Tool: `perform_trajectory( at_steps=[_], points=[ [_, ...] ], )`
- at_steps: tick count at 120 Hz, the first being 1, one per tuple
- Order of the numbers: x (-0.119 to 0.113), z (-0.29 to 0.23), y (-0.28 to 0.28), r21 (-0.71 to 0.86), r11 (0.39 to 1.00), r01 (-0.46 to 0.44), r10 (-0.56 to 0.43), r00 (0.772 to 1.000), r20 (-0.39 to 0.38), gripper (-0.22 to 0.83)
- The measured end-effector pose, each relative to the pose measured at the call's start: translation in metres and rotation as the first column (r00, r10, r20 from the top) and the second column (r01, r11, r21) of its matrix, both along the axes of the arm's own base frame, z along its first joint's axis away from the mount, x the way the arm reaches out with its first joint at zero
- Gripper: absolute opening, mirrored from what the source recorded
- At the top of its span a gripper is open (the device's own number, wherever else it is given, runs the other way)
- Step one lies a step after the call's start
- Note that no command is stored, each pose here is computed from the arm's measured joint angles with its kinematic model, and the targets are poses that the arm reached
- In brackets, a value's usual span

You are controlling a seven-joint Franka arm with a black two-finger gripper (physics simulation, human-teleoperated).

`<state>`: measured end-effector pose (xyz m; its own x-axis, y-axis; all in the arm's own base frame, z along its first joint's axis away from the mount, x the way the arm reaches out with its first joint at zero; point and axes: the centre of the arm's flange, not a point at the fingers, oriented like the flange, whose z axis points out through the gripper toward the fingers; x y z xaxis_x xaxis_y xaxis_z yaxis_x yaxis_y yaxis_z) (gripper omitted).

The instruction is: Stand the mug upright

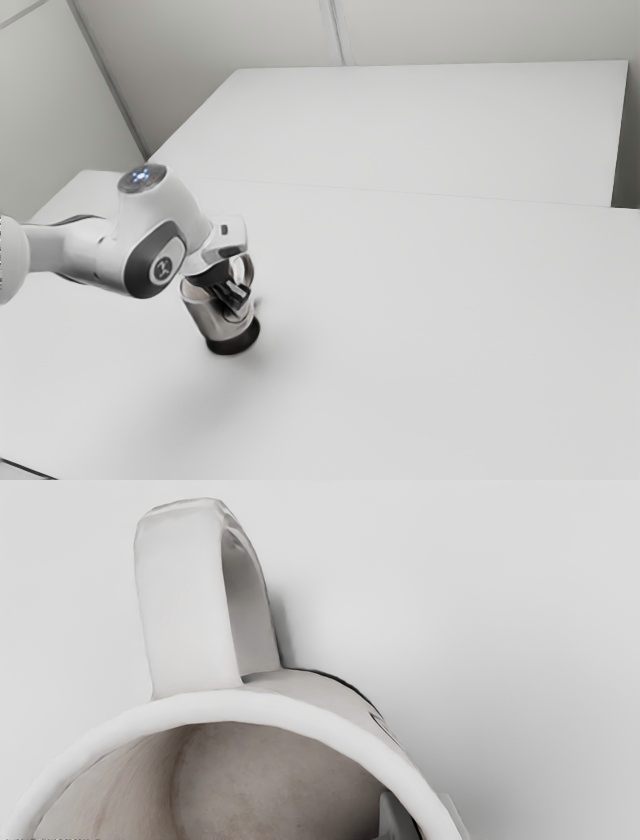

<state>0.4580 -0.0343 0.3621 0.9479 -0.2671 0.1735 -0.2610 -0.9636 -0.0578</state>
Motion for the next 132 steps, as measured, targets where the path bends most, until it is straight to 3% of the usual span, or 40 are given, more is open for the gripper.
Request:
perform_trajectory(
  at_steps=[60,82,93,110,132],
  points=[
    [0.009,-0.038,-0.002,-0.005,0.999,-0.031,0.031,0.999,-0.018,-0.16],
    [0.01,-0.032,-0.008,-0.011,1.0,-0.017,0.017,1.0,-0.006,0.22],
    [0.016,-0.018,-0.009,-0.012,1.0,-0.014,0.015,1.0,0.013,0.36],
    [0.034,0.017,-0.009,-0.011,1.0,-0.014,0.014,1.0,0.026,0.48],
    [0.057,0.069,-0.013,-0.009,0.999,-0.031,0.031,0.999,-0.019,0.56]
  ],
)
